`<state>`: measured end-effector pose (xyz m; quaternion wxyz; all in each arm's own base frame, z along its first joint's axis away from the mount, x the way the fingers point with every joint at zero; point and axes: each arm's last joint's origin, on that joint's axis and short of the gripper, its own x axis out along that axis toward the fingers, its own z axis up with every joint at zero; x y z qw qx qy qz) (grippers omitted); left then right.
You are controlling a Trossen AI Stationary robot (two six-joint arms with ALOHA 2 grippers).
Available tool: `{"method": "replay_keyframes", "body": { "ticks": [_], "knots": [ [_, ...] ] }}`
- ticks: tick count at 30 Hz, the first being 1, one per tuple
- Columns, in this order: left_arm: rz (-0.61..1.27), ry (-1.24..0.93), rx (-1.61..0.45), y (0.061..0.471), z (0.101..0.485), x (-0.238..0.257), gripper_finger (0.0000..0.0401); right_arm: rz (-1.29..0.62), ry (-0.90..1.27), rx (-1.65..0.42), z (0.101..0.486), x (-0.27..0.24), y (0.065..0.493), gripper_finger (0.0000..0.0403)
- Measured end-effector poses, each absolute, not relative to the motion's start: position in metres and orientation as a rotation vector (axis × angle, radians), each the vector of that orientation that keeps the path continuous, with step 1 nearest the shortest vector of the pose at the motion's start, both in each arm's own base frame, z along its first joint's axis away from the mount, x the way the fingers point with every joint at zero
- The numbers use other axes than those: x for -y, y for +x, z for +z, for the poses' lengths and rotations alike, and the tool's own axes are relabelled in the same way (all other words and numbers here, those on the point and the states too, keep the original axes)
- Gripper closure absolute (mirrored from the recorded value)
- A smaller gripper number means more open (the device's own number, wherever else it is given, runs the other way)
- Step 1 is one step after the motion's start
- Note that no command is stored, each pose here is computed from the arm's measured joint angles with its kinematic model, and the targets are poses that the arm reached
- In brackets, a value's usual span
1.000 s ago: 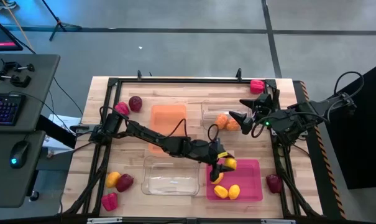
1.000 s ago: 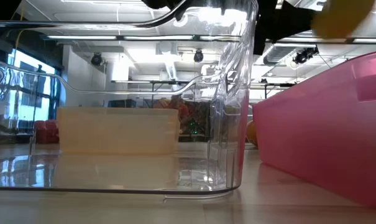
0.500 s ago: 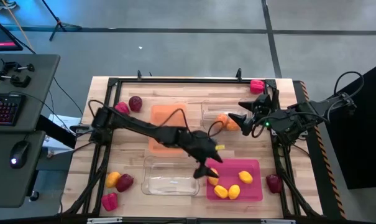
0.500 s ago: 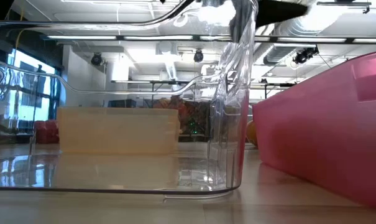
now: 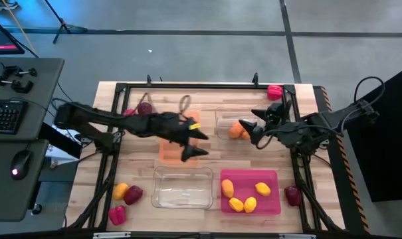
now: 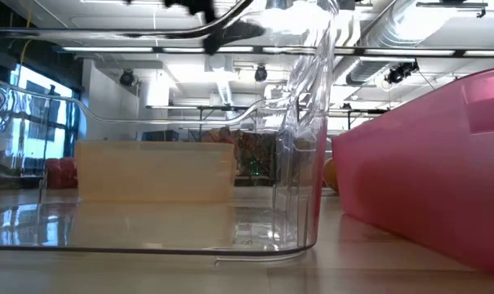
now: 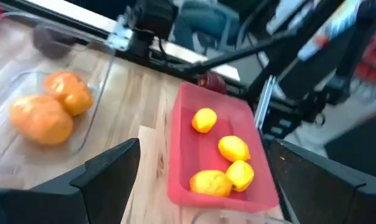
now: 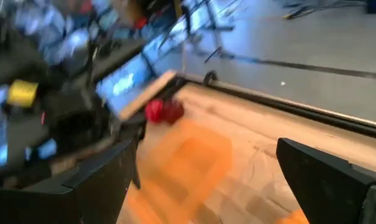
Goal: Sort produce into baskets
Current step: Put the top right apple into the orange bin
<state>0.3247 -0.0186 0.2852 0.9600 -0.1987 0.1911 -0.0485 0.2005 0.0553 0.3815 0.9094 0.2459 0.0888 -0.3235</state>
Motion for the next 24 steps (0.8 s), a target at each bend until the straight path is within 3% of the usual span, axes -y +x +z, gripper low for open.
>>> {"method": "replay_keyframes", "body": {
  "ticks": [6,14,19,24],
  "knots": [
    [-0.07,-0.542,-0.227,0.278,0.268,0.016,0.0055,-0.784,0.471,-0.091,0.374,-0.06,0.226,0.0024],
    [-0.107,-0.607,-0.278,0.256,0.257,0.016,0.0055,-1.03,0.579,-0.025,0.359,-0.011,0.249,0.0024],
    [-0.159,-0.565,-0.274,0.253,0.26,0.013,0.0055,-1.253,0.706,-0.296,0.337,0.048,0.222,0.0024],
    [-0.012,-0.527,-0.21,0.247,0.268,-0.008,0.0055,-1.435,0.741,-0.569,0.318,0.089,0.191,0.0024]
  ]
}}
